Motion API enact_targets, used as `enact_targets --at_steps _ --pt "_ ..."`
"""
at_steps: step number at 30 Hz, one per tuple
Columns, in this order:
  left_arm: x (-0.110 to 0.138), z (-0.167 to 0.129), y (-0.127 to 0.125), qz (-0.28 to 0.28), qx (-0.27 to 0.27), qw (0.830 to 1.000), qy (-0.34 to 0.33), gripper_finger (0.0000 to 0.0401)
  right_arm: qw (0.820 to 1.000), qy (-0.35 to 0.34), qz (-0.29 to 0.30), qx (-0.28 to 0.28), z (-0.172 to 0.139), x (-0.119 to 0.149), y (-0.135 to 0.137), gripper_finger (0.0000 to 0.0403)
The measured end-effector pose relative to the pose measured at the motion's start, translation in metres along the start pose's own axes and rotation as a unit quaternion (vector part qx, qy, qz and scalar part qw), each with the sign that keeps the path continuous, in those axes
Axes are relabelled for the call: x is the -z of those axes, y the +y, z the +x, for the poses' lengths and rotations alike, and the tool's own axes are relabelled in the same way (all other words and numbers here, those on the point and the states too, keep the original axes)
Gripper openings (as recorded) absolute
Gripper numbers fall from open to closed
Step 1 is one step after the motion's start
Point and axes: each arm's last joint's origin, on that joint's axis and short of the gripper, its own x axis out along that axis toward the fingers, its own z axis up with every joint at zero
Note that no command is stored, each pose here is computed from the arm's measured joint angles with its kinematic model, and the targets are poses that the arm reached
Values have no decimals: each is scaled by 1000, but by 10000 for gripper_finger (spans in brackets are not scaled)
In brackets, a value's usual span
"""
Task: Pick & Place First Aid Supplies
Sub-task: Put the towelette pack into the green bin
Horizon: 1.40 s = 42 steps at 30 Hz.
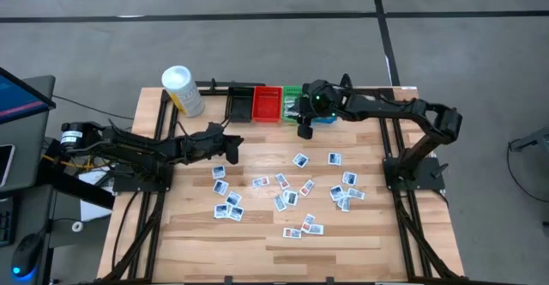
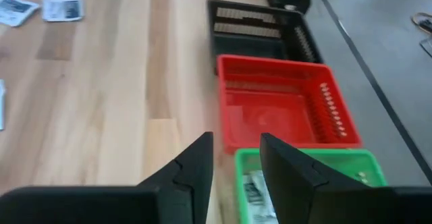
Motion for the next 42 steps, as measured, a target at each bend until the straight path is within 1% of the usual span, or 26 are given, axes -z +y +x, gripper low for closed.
enact_targets --at_steps 8,10,13,18,21,24,27,32,38,42 --pt "0 0 0 1 0 1000 0 91 999 19 -16 -33 2 -2 20 115" --pt "0 0 0 1 0 1000 0 91 998 31 -31 -51 2 -1 27 115" --pt "0 0 0 2 1 1000 1 91 993 44 -54 -94 2 1 39 115" --pt "1 0 -1 2 15 1000 11 91 985 65 -68 -144 0 3 57 115" --pt "1 0 -2 2 27 999 19 91 982 72 -71 -158 0 2 67 115" --pt "2 0 -3 2 47 998 33 91 981 74 -59 -168 -1 0 78 115" --pt "4 -1 -5 4 63 997 44 91 982 81 -44 -165 -2 -3 91 115" --pt "10 -6 -14 13 91 994 59 91 985 97 -13 -143 -5 -8 119 115" --pt "19 -12 -26 20 167 980 110 91 987 96 22 -128 -13 -15 159 115" --pt "25 -18 -34 28 191 973 125 91 988 97 50 -113 -21 -16 182 115"
